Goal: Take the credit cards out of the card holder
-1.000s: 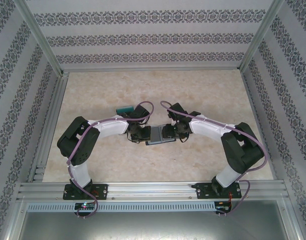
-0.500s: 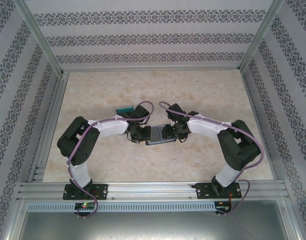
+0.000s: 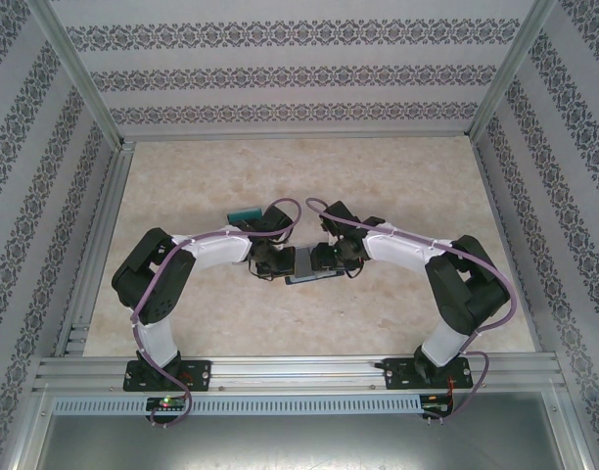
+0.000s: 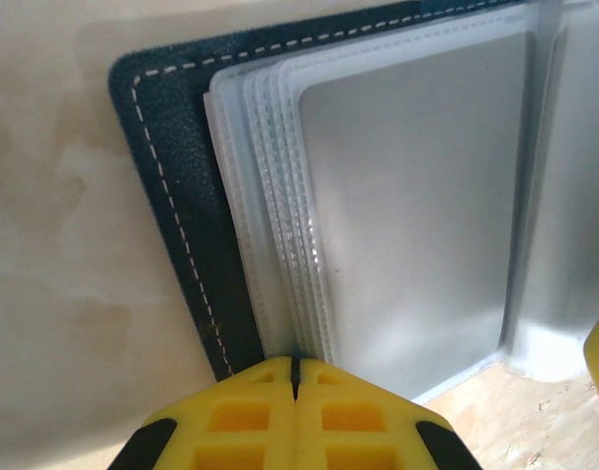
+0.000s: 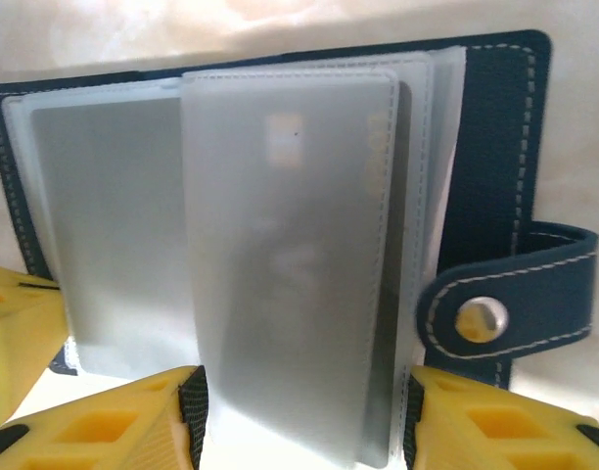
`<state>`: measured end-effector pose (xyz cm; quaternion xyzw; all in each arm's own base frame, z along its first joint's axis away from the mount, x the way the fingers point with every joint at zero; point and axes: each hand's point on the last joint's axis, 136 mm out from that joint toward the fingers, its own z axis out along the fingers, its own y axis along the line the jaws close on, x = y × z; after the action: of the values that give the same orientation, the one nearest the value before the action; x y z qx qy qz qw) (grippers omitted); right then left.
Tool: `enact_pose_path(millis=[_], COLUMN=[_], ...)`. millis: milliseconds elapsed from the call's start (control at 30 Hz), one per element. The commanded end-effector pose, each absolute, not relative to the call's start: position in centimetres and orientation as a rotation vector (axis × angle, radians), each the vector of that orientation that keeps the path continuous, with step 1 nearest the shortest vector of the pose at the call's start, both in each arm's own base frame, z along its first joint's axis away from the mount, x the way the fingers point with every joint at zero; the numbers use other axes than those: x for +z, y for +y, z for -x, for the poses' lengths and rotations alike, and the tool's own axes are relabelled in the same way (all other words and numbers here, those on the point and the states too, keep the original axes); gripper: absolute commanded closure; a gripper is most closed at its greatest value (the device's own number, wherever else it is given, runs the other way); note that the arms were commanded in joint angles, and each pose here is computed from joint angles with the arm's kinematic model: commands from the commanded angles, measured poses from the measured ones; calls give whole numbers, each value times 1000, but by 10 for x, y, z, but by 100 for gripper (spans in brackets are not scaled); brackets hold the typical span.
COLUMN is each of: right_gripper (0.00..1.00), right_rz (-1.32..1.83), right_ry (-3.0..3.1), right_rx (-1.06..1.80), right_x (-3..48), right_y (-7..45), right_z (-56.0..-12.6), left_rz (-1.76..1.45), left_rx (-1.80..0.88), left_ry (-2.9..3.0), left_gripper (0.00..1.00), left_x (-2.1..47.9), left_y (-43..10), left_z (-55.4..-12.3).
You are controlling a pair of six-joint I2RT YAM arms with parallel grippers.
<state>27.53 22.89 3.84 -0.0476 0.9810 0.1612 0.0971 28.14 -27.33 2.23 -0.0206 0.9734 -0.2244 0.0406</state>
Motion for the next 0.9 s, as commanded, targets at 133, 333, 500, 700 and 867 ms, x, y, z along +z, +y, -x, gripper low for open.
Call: enact_pose_path(millis=[133, 333, 500, 700, 867], right_gripper=[44, 42, 32, 27, 19], right_rz=[169, 163, 155, 155, 144], right_ry=[2866, 2856, 2840, 2832, 2830], right_rx=[550, 540, 630, 675, 746], right_x=[56, 60, 68, 73, 75], right_y=[246, 245, 254, 260, 264], right_z=[-279, -280, -281, -283, -282], left_rz=[28, 25, 24, 20, 19], left_rx=[-629, -627, -627, -625, -628], left_ry=[3051, 3052, 3051, 3052, 3052], left_gripper=[100, 100, 99, 98, 97], left_x=[5, 4, 5, 4, 4], left_y=[-270, -270, -270, -270, -271], left_z=[-268, -268, -268, -268, -268])
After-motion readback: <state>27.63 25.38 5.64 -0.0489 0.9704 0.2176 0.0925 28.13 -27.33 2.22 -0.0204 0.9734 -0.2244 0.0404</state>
